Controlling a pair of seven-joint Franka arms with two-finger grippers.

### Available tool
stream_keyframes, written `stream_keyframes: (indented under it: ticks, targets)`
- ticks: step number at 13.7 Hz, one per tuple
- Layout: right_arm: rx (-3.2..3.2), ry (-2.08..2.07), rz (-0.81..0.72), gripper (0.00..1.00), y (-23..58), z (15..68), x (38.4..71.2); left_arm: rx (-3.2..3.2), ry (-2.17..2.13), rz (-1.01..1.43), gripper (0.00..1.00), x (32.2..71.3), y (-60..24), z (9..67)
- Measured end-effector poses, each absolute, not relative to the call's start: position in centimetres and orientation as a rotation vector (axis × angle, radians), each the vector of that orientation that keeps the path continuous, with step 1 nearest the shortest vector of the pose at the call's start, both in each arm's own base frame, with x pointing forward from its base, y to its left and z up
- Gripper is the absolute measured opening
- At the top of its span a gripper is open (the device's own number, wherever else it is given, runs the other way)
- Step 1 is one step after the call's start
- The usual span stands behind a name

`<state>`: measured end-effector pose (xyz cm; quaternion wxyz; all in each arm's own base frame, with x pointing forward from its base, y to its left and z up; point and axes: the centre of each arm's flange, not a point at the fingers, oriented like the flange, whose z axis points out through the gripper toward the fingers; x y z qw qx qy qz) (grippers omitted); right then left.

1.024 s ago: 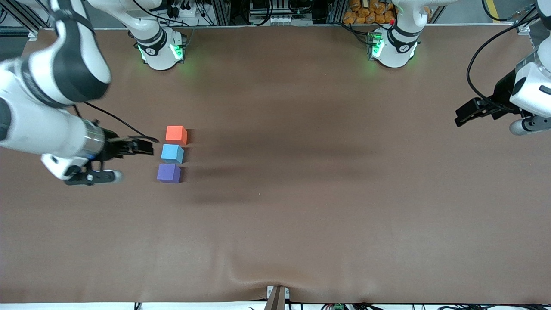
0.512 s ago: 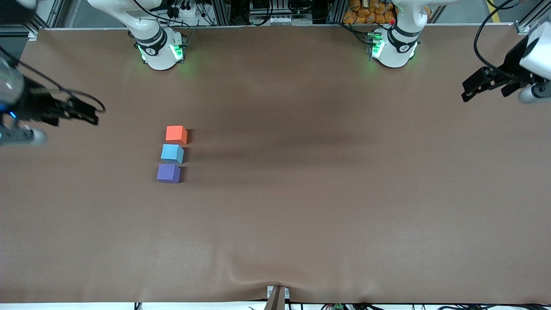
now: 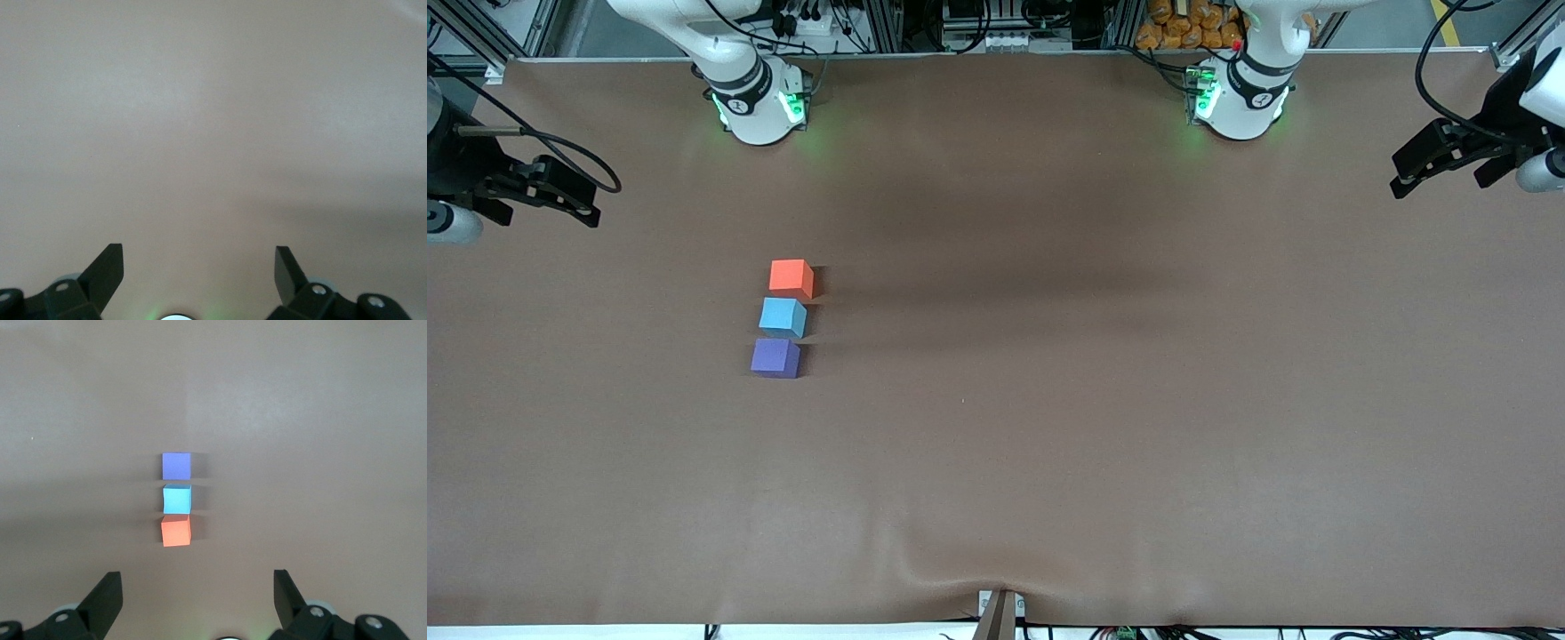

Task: Place blue block between orange and purple blocks

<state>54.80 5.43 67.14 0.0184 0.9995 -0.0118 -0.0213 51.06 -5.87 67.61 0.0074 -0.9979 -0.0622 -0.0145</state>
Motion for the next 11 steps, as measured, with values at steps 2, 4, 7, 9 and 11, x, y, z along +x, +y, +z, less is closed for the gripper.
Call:
stream_keyframes:
  ticks: [2, 4, 7, 9, 11]
  targets:
    - [3.111, -0.042, -0.063, 1.00, 5.2, 66.9, 53.7, -3.120, -0.194, -0.045, 1.00, 51.1, -5.9, 67.6]
    - [3.116, -0.007, -0.040, 1.00, 5.2, 67.1, 53.1, -3.121, -0.194, -0.045, 1.00, 51.1, -5.9, 67.6]
    - [3.117, 0.046, -0.031, 1.00, 4.7, 67.2, 53.0, -3.121, -0.191, -0.044, 1.00, 51.1, -6.0, 67.6]
    - [3.117, 0.053, -0.031, 1.00, 4.6, 67.2, 53.0, -3.121, -0.185, -0.041, 1.00, 51.1, -6.1, 67.5]
    - [3.117, 0.054, -0.031, 1.00, 4.6, 67.2, 53.0, -3.121, -0.177, -0.038, 1.00, 51.2, -6.4, 67.4]
